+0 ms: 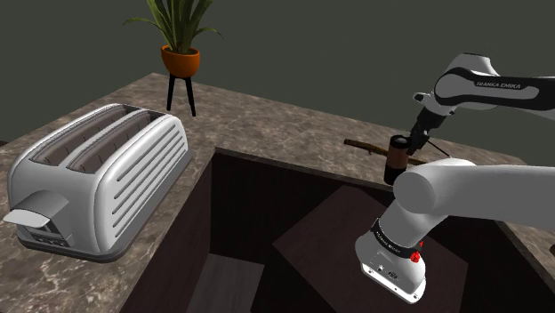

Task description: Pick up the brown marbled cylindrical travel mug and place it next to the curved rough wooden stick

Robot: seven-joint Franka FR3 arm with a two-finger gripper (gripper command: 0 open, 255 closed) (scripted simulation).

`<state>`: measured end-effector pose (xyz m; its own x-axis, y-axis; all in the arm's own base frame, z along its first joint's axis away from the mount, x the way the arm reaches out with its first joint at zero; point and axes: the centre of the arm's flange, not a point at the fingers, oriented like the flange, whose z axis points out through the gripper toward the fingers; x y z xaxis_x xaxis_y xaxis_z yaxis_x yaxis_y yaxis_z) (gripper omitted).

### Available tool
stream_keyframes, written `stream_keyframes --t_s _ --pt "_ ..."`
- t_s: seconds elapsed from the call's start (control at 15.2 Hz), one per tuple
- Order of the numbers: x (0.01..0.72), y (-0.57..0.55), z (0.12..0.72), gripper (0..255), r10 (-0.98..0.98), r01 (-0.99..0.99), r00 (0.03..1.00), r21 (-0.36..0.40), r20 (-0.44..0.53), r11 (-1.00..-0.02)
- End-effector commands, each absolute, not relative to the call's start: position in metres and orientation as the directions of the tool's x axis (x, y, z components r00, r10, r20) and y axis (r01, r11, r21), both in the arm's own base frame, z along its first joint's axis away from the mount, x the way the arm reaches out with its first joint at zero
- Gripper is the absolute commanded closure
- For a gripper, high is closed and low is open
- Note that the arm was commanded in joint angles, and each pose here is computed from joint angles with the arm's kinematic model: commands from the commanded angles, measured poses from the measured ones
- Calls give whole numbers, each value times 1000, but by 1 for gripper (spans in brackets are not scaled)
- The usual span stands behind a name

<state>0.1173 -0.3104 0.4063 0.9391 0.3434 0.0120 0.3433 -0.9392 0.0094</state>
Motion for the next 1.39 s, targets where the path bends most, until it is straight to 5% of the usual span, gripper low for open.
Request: stream_keyframes --t_s 0.0,0.2,0.26,1.32 --pt "117 -310 406 255 343 343 939 10 12 -939" --pt "117 -310 406 255 343 343 939 10 12 -939" --pt "117 -310 406 0 343 343 939 10 12 -939" --pt "117 -310 456 0 343 343 939 10 12 -939"
